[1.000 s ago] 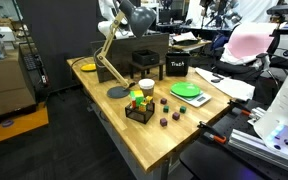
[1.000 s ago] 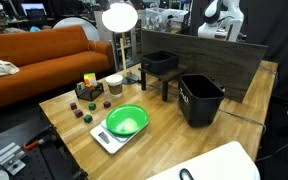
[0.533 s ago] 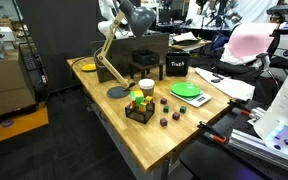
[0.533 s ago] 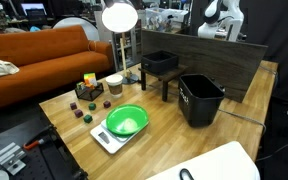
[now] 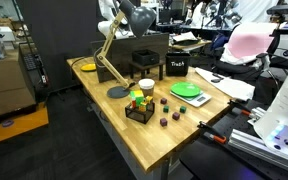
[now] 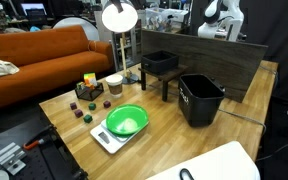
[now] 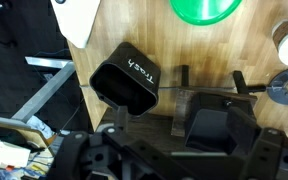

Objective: Move the black waste bin forward

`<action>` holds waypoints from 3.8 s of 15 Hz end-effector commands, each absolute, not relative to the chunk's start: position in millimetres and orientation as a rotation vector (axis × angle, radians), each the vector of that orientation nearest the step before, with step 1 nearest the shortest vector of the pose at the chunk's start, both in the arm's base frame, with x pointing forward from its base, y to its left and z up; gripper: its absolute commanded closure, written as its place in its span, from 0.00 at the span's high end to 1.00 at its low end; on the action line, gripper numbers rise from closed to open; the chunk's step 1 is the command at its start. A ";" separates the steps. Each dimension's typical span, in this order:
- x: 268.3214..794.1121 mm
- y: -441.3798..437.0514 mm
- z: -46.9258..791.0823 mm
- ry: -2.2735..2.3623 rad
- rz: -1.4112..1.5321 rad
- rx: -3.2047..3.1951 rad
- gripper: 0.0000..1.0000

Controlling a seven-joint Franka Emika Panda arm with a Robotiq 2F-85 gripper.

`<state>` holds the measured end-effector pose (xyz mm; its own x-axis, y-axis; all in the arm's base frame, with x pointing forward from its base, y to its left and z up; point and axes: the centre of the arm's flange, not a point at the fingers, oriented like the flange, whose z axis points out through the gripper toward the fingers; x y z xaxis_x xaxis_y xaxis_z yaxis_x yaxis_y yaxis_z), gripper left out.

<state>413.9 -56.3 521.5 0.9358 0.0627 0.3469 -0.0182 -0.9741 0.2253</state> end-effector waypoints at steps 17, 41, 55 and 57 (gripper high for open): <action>454.0 -32.3 457.8 0.046 0.334 3.013 1.00; 473.3 -54.6 400.7 -0.101 0.180 2.938 1.00; 568.0 -75.6 359.6 -0.125 0.148 2.942 1.00; 576.5 -79.2 351.7 -0.126 0.136 2.940 1.00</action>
